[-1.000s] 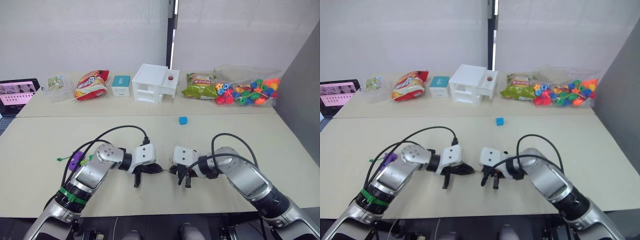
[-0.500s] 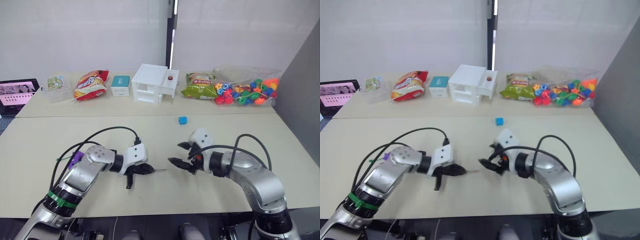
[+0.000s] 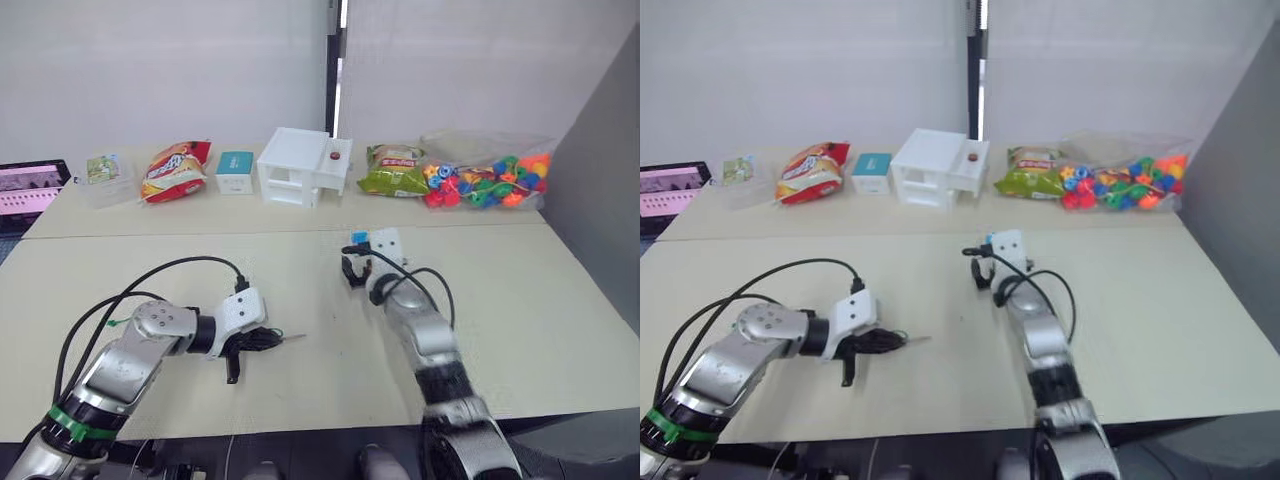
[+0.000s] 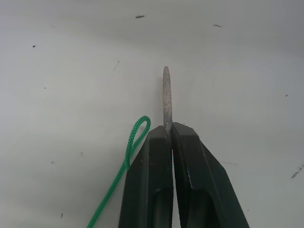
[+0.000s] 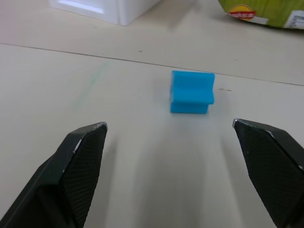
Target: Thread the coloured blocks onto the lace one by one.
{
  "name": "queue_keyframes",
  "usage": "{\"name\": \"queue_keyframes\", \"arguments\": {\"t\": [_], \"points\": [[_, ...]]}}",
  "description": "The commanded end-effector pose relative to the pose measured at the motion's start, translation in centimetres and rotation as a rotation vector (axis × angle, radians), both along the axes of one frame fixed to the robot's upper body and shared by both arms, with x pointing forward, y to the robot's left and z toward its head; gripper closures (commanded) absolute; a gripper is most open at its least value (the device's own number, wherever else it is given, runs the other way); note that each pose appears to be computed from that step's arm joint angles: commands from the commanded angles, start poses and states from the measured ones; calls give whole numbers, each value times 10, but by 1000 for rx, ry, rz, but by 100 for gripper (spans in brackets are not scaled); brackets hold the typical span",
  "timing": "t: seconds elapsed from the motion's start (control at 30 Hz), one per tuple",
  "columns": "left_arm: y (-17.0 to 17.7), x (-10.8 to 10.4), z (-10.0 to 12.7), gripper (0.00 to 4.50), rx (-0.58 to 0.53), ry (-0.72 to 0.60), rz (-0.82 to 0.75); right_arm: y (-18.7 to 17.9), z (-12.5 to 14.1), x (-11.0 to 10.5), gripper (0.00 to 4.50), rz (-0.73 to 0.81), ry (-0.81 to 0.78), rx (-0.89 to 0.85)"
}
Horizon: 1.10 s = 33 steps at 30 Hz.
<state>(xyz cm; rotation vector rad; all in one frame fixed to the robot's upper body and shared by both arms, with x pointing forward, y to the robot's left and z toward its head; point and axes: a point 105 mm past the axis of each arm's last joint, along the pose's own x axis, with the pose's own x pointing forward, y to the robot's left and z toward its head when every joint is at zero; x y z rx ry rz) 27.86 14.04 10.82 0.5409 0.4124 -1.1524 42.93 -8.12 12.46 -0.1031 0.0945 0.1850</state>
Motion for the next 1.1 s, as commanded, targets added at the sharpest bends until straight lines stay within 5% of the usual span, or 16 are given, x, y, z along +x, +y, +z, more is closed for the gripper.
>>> {"name": "queue_keyframes", "arguments": {"t": [0.03, 0.2, 0.53, 0.77, 0.9, 1.1], "points": [[-2, -3, 13, 450, -20, -44, 0, 0, 12, 22, 3, -50, -55, 9], [-4, -6, 14, 450, -30, -43, 13, 9, 16, 40, 3, -38, -41, 22], [-7, -10, 11, 450, -24, -36, 19, 19, 16, 41, 327, -16, -28, 142], [-9, -8, 10, 450, -28, -32, 14, 26, 34, 34, 334, 71, -154, 192], [-9, -7, 8, 450, -29, -29, 12, 24, 41, 1, 334, 121, -229, 162], [-13, -4, 10, 450, -53, -27, 3, 16, 30, -113, 334, 188, -110, 109]]}}
